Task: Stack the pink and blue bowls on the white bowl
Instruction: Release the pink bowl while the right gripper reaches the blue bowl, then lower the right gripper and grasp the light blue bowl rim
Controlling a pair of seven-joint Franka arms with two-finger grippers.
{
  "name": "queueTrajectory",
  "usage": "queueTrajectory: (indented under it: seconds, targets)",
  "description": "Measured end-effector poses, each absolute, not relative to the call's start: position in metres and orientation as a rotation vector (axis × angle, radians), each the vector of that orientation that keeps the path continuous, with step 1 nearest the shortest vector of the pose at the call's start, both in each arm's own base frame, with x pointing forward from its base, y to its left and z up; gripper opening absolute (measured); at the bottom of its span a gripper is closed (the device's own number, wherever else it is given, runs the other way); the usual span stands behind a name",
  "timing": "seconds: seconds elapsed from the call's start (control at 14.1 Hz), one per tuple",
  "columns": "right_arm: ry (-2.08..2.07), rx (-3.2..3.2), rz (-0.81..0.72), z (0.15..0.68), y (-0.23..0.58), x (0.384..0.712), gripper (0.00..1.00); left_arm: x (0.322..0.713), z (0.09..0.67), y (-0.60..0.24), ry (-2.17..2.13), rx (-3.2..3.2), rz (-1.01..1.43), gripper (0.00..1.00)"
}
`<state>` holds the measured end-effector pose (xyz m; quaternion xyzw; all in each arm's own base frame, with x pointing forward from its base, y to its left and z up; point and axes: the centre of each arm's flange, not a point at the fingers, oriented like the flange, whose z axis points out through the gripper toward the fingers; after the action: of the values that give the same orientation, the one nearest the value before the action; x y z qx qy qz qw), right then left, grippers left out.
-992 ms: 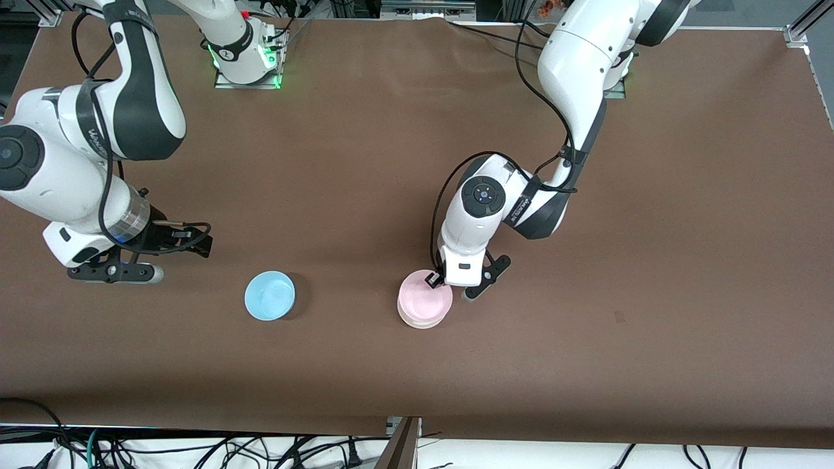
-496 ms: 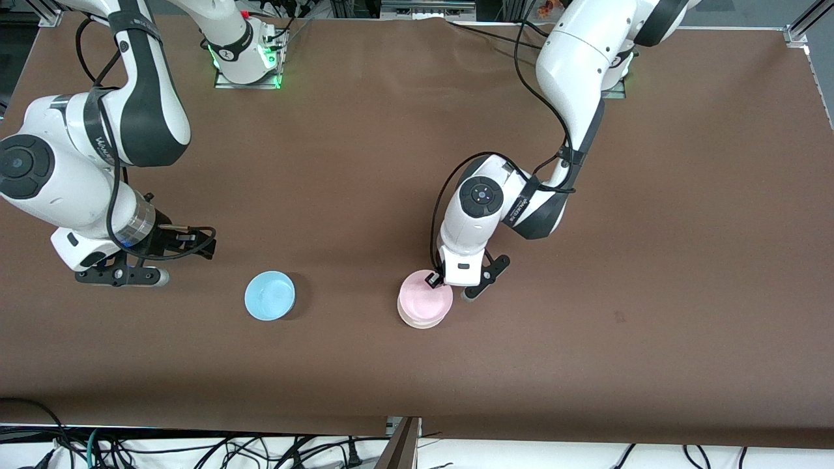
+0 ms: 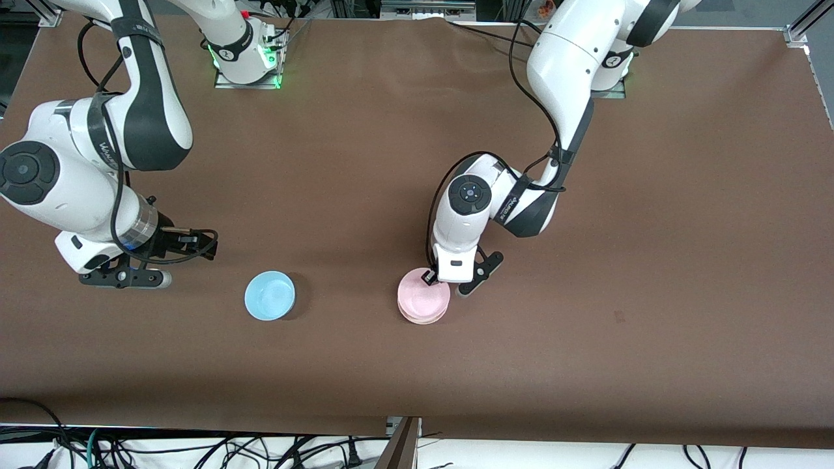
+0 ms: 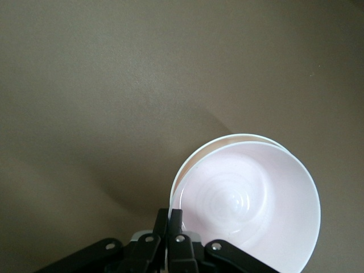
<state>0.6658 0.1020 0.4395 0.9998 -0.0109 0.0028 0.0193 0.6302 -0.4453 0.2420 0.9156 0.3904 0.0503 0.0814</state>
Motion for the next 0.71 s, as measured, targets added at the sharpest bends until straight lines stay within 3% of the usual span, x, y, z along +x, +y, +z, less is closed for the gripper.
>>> queueTrajectory:
  seconds: [0.71]
  targets:
    - [-0.015,3.084,0.039,0.341,0.108,0.694,1.00,0.642,0.244,-0.447,1.208,2.694,0.180,0.03]
